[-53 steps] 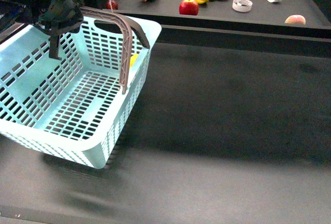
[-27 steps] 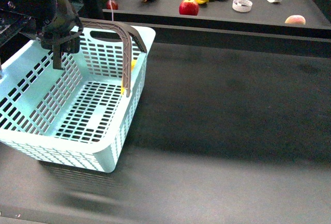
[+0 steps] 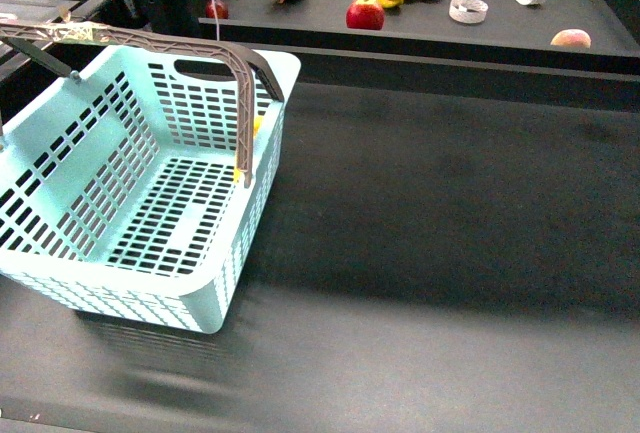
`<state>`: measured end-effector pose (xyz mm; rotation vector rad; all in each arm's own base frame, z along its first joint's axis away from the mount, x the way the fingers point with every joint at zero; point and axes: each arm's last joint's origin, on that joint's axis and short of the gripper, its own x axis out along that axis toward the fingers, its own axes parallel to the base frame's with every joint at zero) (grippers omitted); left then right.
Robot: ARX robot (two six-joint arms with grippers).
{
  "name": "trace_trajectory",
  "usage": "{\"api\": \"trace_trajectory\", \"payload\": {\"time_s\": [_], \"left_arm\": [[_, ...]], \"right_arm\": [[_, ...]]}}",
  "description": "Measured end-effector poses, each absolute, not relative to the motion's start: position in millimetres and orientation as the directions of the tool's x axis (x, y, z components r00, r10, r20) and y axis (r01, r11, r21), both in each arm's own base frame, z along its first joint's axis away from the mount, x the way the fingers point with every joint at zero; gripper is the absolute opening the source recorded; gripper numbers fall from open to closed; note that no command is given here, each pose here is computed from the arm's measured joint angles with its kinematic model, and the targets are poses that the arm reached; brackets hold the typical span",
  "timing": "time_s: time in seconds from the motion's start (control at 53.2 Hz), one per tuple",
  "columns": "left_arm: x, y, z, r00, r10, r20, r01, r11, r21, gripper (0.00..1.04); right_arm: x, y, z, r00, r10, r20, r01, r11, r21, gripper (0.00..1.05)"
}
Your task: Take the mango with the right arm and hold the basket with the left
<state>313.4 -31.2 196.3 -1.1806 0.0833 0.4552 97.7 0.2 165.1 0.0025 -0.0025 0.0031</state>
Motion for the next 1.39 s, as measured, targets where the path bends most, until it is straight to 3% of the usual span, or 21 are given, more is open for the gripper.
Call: {"api": "trace_trajectory", "payload": {"time_s": [0.245,0.414,0.621,0.752,0.828,0.903,1.072,1.392], "left_arm": [[243,-8,214,0.929,0.345,-0.133,-0.290,0.458,-0.840,0.99],[215,1,197,0.918,0.362,-0.163,-0.347,0.535,-0.770,0.99],[213,3,197,0.919,0.362,-0.158,-0.350,0.560,-0.751,0.99],[202,1,192,0.998,0.055,-0.025,-0.060,0.860,-0.507,0.77],[190,-1,187,1.000,-0.008,-0.008,0.006,0.973,-0.229,0.59],[178,0,183,1.000,-0.002,-0.007,0.001,0.996,-0.090,0.40],[162,0,177,1.000,-0.003,-0.009,0.002,1.000,-0.026,0.06],[140,0,168,1.000,-0.002,0.004,0.002,1.000,-0.014,0.04]], "right_arm": [[98,0,165,1.000,0.003,0.002,-0.003,1.000,0.002,0.97],[98,0,165,1.000,0.003,0.002,-0.003,1.000,0.002,0.97],[98,0,165,1.000,0.003,0.002,-0.003,1.000,0.002,0.97],[98,0,165,1.000,0.003,0.002,-0.003,1.000,0.002,0.97],[98,0,165,1.000,0.003,0.002,-0.003,1.000,0.002,0.97],[98,0,165,1.000,0.003,0.002,-0.003,1.000,0.002,0.97],[98,0,165,1.000,0.003,0.003,-0.003,1.000,0.002,0.97],[98,0,165,1.000,0.003,0.002,-0.003,1.000,0.002,0.97]]}}
